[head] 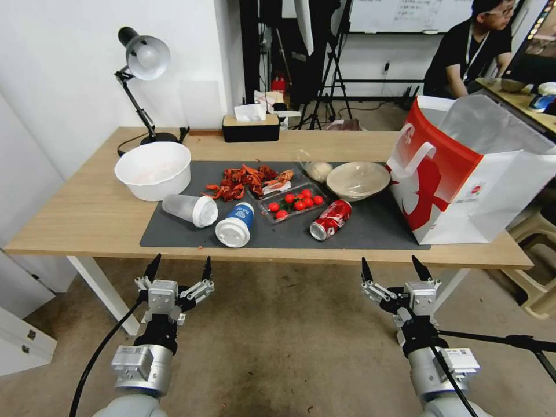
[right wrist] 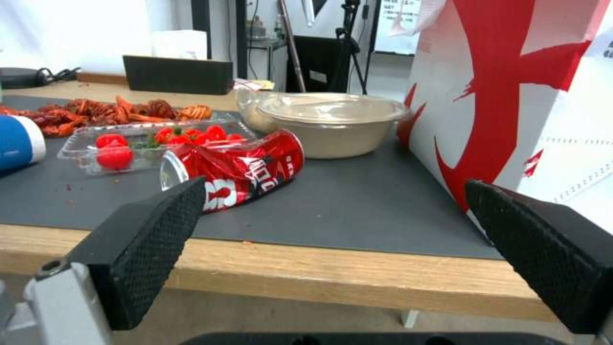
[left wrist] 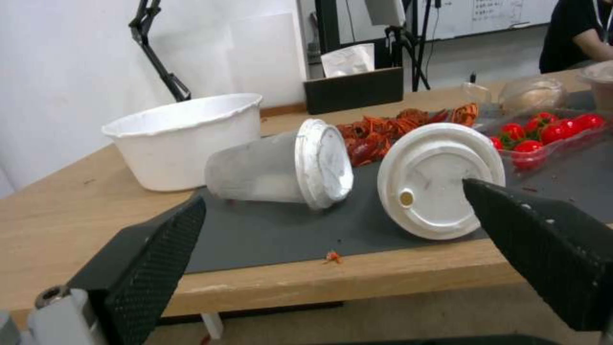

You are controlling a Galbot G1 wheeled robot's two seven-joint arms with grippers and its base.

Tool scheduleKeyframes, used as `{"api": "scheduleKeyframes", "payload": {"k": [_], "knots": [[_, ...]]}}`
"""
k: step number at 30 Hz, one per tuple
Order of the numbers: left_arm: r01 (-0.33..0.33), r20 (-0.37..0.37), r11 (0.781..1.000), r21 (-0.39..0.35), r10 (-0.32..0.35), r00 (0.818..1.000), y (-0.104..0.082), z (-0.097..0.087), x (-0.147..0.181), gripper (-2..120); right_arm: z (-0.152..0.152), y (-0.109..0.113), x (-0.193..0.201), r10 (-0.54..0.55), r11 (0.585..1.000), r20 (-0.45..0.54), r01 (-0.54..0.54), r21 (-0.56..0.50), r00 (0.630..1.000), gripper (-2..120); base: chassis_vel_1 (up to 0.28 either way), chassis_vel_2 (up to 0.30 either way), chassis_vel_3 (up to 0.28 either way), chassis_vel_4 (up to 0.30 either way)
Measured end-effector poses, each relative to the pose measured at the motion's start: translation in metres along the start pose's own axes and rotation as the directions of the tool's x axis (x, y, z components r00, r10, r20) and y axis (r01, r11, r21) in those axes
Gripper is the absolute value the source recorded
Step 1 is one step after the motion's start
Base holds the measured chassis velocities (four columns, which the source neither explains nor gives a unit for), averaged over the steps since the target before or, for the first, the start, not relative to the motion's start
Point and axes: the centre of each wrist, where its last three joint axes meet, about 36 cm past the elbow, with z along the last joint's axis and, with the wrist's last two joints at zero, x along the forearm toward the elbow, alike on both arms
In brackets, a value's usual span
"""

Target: Pick up the trash from the table and place it into the takeout bag.

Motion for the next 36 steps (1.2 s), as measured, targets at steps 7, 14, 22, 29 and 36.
{"api": "scheduleKeyframes", "payload": {"k": [7, 14, 22, 29, 36], "knots": [[0.000, 0.000, 1.000, 0.000, 0.000, 1.000, 0.000, 0.000, 0.000, 100, 0.000, 0.000, 0.000, 0.000, 1.000, 0.000, 0.000, 0.000, 1.000, 100, 0.000, 0.000, 0.000, 0.000], [0.000, 0.000, 1.000, 0.000, 0.000, 1.000, 0.000, 0.000, 0.000, 100, 0.000, 0.000, 0.000, 0.000, 1.000, 0.000, 0.000, 0.000, 1.000, 100, 0.000, 0.000, 0.000, 0.000], [-0.020, -0.003, 0.998, 0.067, 0.020, 1.000, -0.020, -0.007, 0.006, 100, -0.002, 0.006, 0.009, -0.034, 0.999, -0.019, 0.035, 0.016, 0.999, 100, 0.000, 0.000, 0.000, 0.000], [-0.046, -0.004, 0.996, 0.081, 0.047, 0.999, -0.026, -0.008, 0.007, 100, -0.009, 0.021, 0.029, -0.109, 0.993, -0.065, 0.112, 0.040, 0.992, 100, 0.000, 0.000, 0.000, 0.000], [-0.107, -0.036, 0.978, 0.181, 0.115, 0.993, -0.046, -0.019, 0.019, 100, -0.020, 0.034, 0.049, -0.186, 0.979, -0.118, 0.194, 0.062, 0.975, 100, 0.000, 0.000, 0.000, 0.000]]}}
